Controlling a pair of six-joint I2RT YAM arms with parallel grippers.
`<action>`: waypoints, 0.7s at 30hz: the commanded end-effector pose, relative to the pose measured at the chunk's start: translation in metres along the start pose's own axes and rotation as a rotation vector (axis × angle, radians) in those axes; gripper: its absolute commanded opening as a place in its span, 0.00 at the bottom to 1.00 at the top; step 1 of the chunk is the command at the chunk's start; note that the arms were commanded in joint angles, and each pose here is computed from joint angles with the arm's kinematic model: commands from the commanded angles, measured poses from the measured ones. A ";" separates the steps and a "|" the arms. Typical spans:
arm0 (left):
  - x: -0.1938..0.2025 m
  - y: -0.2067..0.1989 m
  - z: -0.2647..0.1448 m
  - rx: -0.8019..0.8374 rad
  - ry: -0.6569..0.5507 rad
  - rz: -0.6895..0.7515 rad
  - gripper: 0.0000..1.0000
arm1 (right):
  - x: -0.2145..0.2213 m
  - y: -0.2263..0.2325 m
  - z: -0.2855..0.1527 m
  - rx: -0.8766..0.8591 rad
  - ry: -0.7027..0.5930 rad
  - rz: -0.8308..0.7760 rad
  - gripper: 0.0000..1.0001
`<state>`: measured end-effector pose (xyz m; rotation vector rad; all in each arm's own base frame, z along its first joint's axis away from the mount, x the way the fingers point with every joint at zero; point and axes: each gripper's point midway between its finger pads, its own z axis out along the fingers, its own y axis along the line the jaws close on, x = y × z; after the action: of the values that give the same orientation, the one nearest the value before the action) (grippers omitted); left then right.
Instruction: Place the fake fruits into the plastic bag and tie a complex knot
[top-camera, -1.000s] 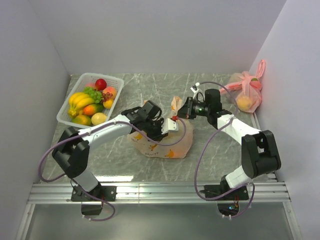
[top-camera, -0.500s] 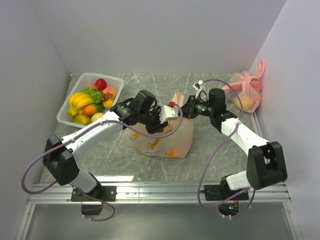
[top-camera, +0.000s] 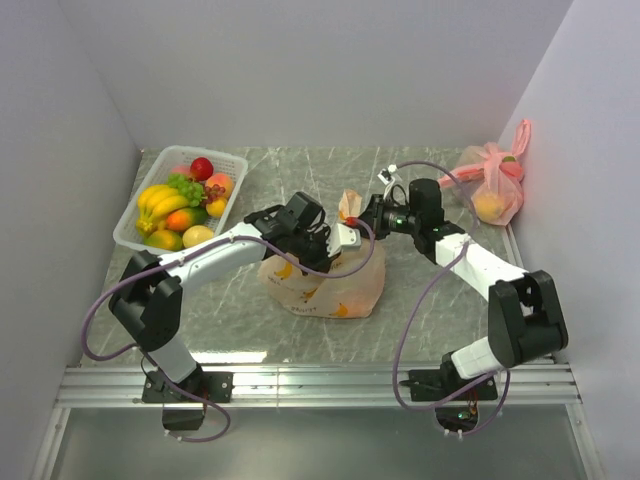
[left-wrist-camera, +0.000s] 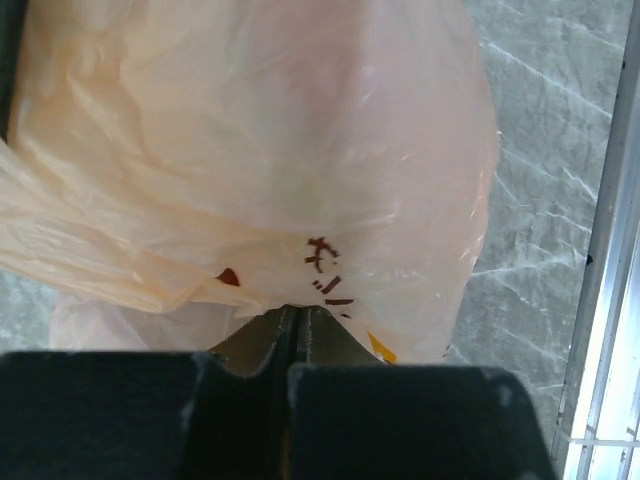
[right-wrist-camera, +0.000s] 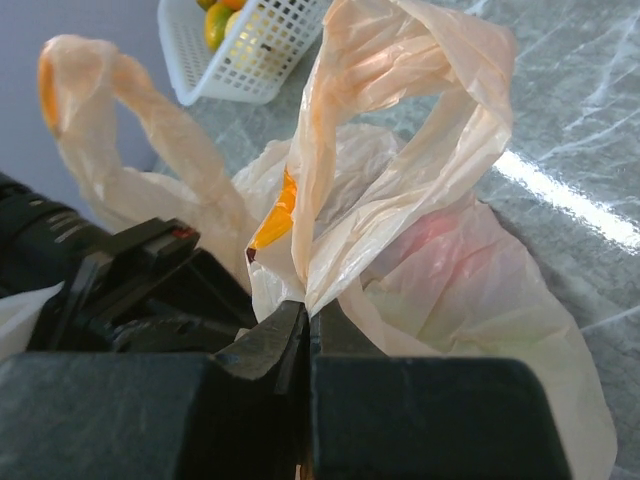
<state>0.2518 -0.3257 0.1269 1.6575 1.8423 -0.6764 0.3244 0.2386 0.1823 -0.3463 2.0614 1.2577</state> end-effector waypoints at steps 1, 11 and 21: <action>-0.007 -0.011 -0.003 0.047 -0.047 0.024 0.02 | -0.010 0.001 0.013 -0.014 -0.025 -0.011 0.00; -0.031 -0.006 -0.021 -0.008 -0.113 0.004 0.02 | -0.009 0.022 0.009 -0.043 -0.005 0.091 0.74; -0.044 -0.003 -0.028 -0.044 -0.170 0.068 0.02 | 0.017 0.017 0.033 -0.033 0.082 0.220 0.62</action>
<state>0.2485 -0.3291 0.1503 1.5975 1.7865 -0.7086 0.3103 0.2679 0.1655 -0.2190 2.1981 1.3788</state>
